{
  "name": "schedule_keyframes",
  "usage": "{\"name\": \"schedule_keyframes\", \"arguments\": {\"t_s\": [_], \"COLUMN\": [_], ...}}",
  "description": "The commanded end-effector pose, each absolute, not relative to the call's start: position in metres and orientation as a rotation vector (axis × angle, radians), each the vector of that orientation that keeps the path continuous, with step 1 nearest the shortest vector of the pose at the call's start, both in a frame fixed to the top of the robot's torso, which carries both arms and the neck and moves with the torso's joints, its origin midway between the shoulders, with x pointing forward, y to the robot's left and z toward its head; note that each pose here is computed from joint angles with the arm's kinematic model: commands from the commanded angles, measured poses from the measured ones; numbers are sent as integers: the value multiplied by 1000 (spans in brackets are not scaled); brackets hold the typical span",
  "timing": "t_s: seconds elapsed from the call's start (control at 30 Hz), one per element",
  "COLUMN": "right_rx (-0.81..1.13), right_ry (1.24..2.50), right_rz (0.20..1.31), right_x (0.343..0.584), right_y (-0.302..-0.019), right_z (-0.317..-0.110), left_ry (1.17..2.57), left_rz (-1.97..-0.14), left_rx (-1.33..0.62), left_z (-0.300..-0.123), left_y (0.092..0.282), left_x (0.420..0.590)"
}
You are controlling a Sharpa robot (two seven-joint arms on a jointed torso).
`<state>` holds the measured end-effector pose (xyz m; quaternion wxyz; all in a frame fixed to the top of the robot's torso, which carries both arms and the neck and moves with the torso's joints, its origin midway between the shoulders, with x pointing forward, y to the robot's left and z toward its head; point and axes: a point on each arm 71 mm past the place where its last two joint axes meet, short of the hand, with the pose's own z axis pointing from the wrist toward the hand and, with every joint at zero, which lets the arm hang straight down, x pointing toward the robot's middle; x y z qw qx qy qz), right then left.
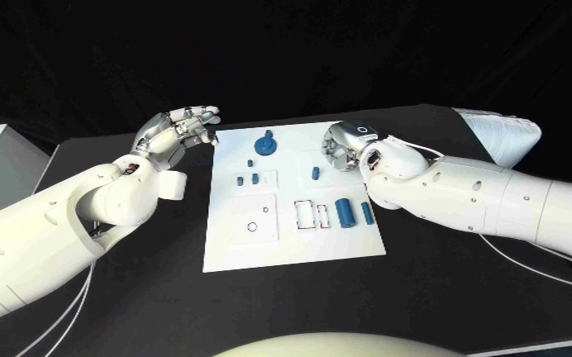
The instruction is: Assemble the parts on the task board
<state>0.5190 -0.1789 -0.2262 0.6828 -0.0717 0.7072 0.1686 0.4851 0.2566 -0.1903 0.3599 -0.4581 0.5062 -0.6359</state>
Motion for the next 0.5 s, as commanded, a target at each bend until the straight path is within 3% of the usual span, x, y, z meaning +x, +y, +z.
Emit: {"name": "schedule_keyframes", "arguments": {"t_s": [0.03,0.5], "right_rx": [-171,-166], "right_ry": [1562,1533], "right_rz": [382,408], "right_x": [518,512], "right_y": [-178,-183], "right_z": [-223,-201], "left_ry": [1301,1301], "left_rz": [-1645,-1639], "left_rx": [-1172,-1175], "left_z": [-190,-190], "left_y": [256,258], "left_x": [485,485]}}
